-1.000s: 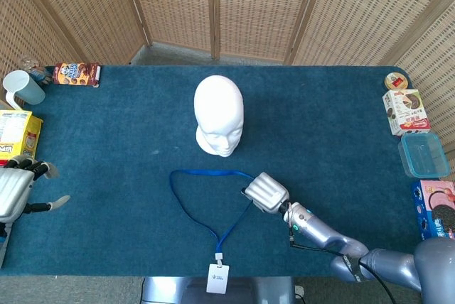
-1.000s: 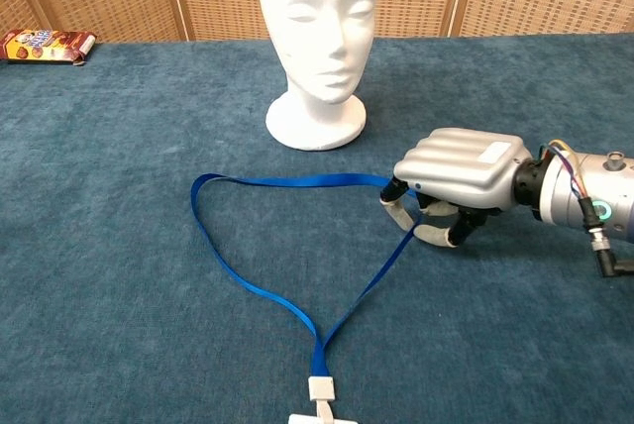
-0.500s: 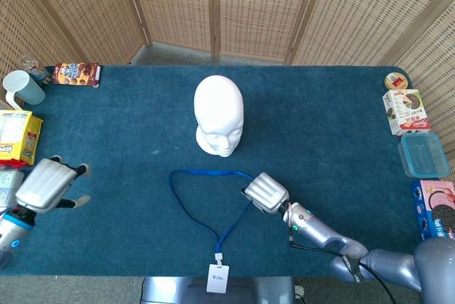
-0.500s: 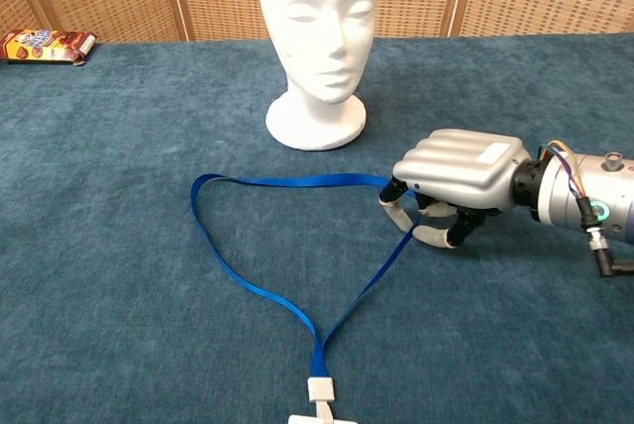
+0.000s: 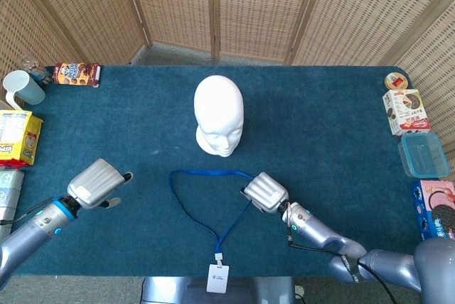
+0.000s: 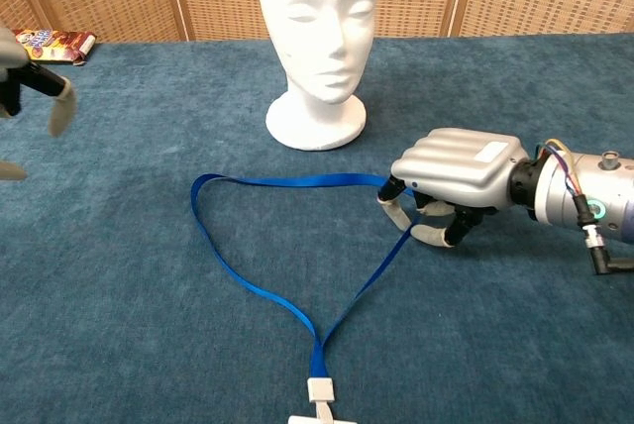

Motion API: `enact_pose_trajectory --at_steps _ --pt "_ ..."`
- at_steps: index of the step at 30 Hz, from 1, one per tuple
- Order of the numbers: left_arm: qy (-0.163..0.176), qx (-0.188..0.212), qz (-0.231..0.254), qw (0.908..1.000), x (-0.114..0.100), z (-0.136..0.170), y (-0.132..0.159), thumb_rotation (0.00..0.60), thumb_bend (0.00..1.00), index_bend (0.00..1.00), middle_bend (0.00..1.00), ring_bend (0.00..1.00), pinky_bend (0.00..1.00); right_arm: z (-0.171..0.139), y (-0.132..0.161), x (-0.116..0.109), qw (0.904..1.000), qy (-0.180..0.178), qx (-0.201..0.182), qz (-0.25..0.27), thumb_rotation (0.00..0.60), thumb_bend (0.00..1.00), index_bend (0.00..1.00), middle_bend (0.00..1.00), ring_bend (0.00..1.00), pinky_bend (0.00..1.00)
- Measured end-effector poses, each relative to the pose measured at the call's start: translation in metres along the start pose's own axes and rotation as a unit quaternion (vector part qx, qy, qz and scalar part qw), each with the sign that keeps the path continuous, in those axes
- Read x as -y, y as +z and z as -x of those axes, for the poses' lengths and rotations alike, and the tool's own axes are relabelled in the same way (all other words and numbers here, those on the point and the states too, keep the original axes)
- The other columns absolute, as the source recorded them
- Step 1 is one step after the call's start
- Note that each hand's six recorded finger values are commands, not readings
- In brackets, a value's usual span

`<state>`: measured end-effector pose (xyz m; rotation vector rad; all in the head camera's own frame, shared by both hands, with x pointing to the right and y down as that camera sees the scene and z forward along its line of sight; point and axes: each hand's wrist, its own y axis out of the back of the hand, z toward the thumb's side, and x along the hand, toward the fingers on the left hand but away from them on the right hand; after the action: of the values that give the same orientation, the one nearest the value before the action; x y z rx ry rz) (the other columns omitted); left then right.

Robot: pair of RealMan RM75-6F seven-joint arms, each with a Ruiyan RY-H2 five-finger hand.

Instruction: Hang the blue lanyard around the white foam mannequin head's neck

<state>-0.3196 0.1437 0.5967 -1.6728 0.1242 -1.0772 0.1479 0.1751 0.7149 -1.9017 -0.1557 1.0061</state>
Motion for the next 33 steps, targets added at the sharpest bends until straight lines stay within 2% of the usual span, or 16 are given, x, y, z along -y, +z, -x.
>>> enact_pose_trajectory --at_steps 5,8,14,21,28,33 --pt "-0.006 0.030 -0.009 0.9995 -0.001 -0.017 0.016 0.576 0.28 0.47 1.00 1.00 1.00 0.000 -0.001 0.000 1.0000 -0.001 0.002 0.002 0.600 0.51 0.56 1.00 1.00 1.00" --pt "-0.006 0.043 -0.015 0.9989 -0.002 -0.024 0.024 0.600 0.29 0.48 1.00 1.00 1.00 -0.001 -0.001 0.000 1.0000 -0.001 0.004 0.004 0.600 0.51 0.56 1.00 1.00 1.00" --pt "-0.004 0.062 -0.019 0.9979 0.000 -0.034 0.037 0.600 0.28 0.51 1.00 1.00 1.00 -0.002 -0.003 0.001 1.0000 0.000 0.006 0.005 0.600 0.51 0.56 1.00 1.00 1.00" --pt "-0.007 0.072 0.006 0.9973 0.008 -0.048 0.052 0.600 0.24 0.51 1.00 1.00 1.00 -0.003 -0.003 0.003 0.9999 0.001 0.009 0.009 0.599 0.51 0.56 1.00 1.00 1.00" --pt "-0.019 0.080 0.011 0.9965 0.014 -0.060 0.062 0.597 0.24 0.51 1.00 1.00 1.00 -0.003 -0.002 0.007 0.9999 0.003 0.009 0.011 0.600 0.51 0.57 1.00 1.00 1.00" --pt "-0.026 0.091 -0.002 0.9955 0.015 -0.069 0.069 0.591 0.28 0.51 1.00 1.00 1.00 -0.003 -0.002 0.006 0.9999 0.000 0.011 0.013 0.600 0.51 0.57 1.00 1.00 1.00"
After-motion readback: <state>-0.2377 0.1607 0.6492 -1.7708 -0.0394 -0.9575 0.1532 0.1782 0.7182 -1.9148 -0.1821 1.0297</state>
